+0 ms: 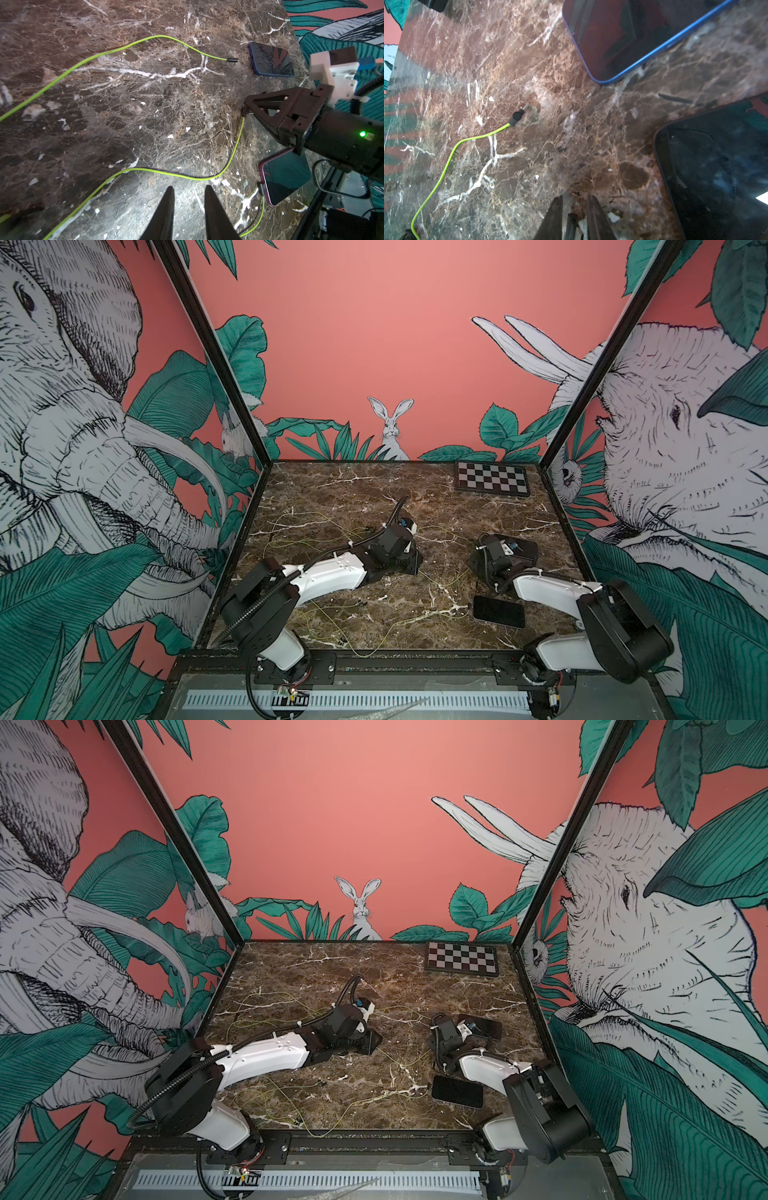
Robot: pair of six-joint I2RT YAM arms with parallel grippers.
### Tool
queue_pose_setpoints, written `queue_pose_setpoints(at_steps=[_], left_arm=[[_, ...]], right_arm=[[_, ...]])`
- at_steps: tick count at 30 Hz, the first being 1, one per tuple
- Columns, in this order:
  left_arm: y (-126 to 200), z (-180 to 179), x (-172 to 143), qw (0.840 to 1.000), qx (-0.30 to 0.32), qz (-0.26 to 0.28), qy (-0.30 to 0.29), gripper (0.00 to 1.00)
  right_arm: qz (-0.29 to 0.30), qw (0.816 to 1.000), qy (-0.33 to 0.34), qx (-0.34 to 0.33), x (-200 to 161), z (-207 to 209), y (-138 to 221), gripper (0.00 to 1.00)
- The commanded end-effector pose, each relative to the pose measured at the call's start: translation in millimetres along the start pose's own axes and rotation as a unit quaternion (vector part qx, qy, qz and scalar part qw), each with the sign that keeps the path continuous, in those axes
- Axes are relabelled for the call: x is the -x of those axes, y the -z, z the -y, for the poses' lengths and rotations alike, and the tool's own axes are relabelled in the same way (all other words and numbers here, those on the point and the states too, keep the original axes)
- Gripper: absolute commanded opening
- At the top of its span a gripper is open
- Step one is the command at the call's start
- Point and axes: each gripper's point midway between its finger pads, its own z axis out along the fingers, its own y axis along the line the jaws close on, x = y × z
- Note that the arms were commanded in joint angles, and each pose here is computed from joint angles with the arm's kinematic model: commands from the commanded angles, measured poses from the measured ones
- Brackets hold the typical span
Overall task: Plug wired earphones into phones
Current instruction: Pick up the wired earphone from the center of the board.
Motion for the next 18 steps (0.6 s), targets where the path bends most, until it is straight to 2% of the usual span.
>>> queue_pose_setpoints(at_steps=[1,12,14,18], left_arm=[[1.6,5.0,7.2,1.000,-0.011,0.011,0.010,0.27],[-5.8,16.5,8.3,0.999,-0.035,-0.004,-0.002,0.27],[-6.7,19.6,9.2,0.999,-0.041,-0.006,-0.007,0.27],[-7.8,42.6,18.6,0.994,-0.102,-0.006,-0.031,0.27]], right_arm=[[-0.031,0.997,-0.046,-0.047,-18.5,30.5,-3.6,0.21],[-0.032,0.998,-0.046,-0.028,-19.9,29.9,-1.1,0.08],[-0.027,0.998,-0.048,-0.016,-17.5,27.1,2.1,0.00],[-0.005,0.999,-0.022,0.041,-5.6,4.1,12.0,0.00]])
